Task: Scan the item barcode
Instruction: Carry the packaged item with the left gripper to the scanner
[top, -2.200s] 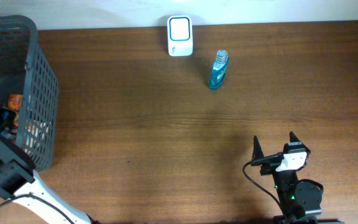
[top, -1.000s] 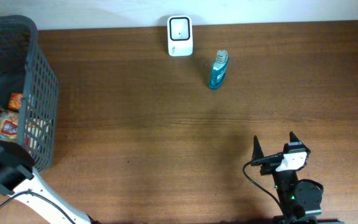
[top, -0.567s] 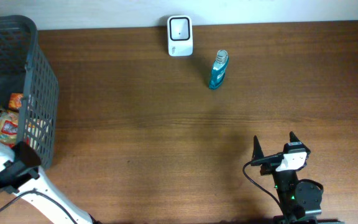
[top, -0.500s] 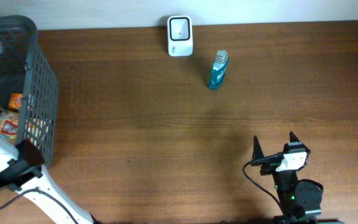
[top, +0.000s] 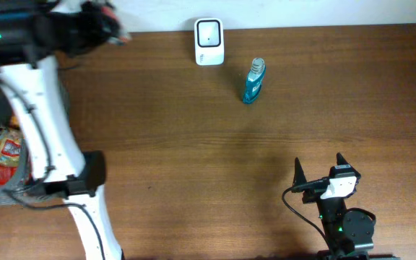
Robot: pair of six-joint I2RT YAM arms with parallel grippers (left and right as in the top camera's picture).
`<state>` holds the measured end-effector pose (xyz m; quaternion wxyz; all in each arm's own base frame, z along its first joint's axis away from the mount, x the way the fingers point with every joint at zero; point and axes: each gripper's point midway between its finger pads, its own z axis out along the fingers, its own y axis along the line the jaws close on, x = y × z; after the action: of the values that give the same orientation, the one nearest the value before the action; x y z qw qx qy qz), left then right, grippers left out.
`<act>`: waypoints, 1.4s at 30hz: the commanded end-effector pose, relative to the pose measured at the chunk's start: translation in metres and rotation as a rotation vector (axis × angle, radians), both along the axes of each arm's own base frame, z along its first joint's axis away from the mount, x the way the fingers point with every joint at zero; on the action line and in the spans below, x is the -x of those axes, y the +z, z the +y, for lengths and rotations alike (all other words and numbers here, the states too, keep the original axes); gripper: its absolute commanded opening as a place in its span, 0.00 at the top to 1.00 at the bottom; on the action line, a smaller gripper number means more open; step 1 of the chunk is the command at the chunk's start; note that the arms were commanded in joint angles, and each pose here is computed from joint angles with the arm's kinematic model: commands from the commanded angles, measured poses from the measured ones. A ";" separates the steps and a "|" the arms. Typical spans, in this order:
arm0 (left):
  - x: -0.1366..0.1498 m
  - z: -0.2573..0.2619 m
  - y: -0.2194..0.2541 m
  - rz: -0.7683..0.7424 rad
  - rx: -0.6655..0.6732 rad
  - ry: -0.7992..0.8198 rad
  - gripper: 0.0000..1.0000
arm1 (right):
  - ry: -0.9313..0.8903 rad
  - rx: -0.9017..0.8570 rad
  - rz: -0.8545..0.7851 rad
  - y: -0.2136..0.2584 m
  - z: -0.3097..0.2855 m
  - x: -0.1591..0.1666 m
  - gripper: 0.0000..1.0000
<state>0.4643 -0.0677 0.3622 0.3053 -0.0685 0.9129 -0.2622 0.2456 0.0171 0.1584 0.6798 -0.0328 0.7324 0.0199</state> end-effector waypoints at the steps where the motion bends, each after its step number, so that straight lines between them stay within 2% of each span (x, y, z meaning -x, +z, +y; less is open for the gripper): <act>1: 0.009 -0.033 -0.012 0.005 -0.202 -0.034 0.98 | -0.012 0.003 0.004 -0.003 -0.003 0.000 0.01; 6: 0.001 -0.076 -0.075 0.142 -0.323 -0.110 0.98 | -0.012 0.003 0.004 -0.003 -0.003 0.000 0.02; 12: -0.016 -0.129 -0.162 0.251 -0.365 -0.215 0.98 | -0.012 0.003 0.004 -0.003 -0.003 0.000 0.02; 18: -0.022 -0.164 -0.234 0.274 -0.385 -0.276 0.93 | -0.012 0.003 0.004 -0.003 -0.003 0.000 0.02; 25: -0.025 -0.192 -0.287 0.234 -0.382 -0.315 0.91 | -0.012 0.003 0.004 -0.003 -0.003 0.000 0.02; 30: -0.019 -0.194 -0.312 0.250 -0.388 -0.325 0.78 | -0.012 0.003 0.004 -0.003 -0.003 0.000 0.02; 31: -0.019 -0.194 -0.314 0.254 -0.389 -0.326 0.67 | -0.012 0.003 0.004 -0.003 -0.003 0.000 0.02; 35: -0.017 -0.198 -0.315 0.254 -0.390 -0.335 0.09 | -0.012 0.003 0.004 -0.003 -0.003 0.000 0.02; 40: -0.015 -0.201 -0.312 0.252 -0.385 -0.342 0.09 | -0.012 0.003 0.004 -0.003 -0.003 0.000 0.02; 42: -0.014 -0.205 -0.308 0.252 -0.366 -0.352 0.13 | -0.012 0.003 0.004 -0.003 -0.003 0.000 0.02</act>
<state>0.4809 -0.2654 0.0494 0.1473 0.1060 0.9759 -0.1216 0.2456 0.0171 0.1584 0.6798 -0.0328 0.7324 0.0199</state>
